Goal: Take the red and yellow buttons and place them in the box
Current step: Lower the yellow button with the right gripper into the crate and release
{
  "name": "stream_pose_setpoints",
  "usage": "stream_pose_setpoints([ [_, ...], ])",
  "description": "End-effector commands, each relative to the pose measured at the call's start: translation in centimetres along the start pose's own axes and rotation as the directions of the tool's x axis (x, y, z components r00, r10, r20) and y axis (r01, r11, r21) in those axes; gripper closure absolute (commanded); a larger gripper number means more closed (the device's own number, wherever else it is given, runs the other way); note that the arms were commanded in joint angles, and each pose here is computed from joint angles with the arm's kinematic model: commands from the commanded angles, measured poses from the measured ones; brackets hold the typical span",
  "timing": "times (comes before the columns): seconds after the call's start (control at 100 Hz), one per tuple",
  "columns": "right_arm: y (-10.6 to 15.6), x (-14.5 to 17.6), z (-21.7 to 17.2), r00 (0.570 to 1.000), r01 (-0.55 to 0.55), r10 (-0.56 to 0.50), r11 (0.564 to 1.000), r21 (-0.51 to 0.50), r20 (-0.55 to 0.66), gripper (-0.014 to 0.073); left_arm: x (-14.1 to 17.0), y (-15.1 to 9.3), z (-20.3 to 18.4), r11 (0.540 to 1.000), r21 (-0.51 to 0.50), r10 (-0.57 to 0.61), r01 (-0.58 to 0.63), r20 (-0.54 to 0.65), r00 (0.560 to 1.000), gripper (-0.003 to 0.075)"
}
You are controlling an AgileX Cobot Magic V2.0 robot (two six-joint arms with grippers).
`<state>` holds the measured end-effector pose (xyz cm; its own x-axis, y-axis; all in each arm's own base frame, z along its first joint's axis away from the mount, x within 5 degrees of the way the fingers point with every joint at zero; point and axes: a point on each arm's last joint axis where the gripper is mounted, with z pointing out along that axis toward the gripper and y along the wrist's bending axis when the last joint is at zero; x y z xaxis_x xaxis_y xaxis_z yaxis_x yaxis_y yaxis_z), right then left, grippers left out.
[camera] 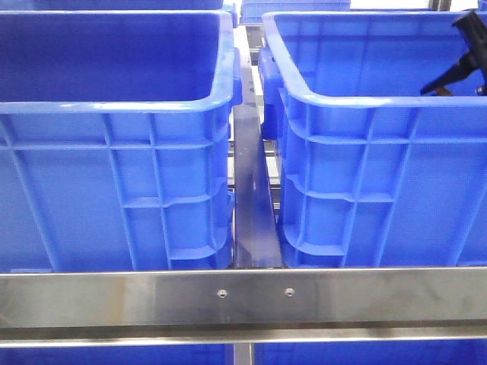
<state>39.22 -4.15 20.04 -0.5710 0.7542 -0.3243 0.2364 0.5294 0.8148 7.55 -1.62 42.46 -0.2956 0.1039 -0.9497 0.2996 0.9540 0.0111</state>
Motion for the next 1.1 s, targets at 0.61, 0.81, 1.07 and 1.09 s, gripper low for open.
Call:
stream_pose_setpoints([
  [0.61,1.6,-2.1,-1.1,0.988,-0.044,0.047,0.999,-0.018,0.150,-0.0036,-1.1,-0.1,-0.2,1.000,0.012,0.006,-0.007,0.079,0.997,0.0739],
  [0.81,1.5,-2.5,-1.1,0.980,-0.080,0.080,0.997,-0.009,0.184,-0.0059,-1.1,-0.1,-0.2,1.000,0.012,0.006,-0.007,0.079,0.997,0.0739],
  [1.07,1.9,-2.4,-1.3,0.980,-0.083,0.088,0.996,-0.034,0.179,-0.0059,-1.1,-0.1,-0.2,1.000,0.012,0.006,-0.007,0.079,0.997,0.0739],
  [1.09,1.9,-2.4,-1.4,0.981,-0.079,0.084,0.996,-0.036,0.176,-0.0059,-1.1,-0.1,-0.2,1.000,0.012,0.006,-0.007,0.079,0.997,0.0739],
])
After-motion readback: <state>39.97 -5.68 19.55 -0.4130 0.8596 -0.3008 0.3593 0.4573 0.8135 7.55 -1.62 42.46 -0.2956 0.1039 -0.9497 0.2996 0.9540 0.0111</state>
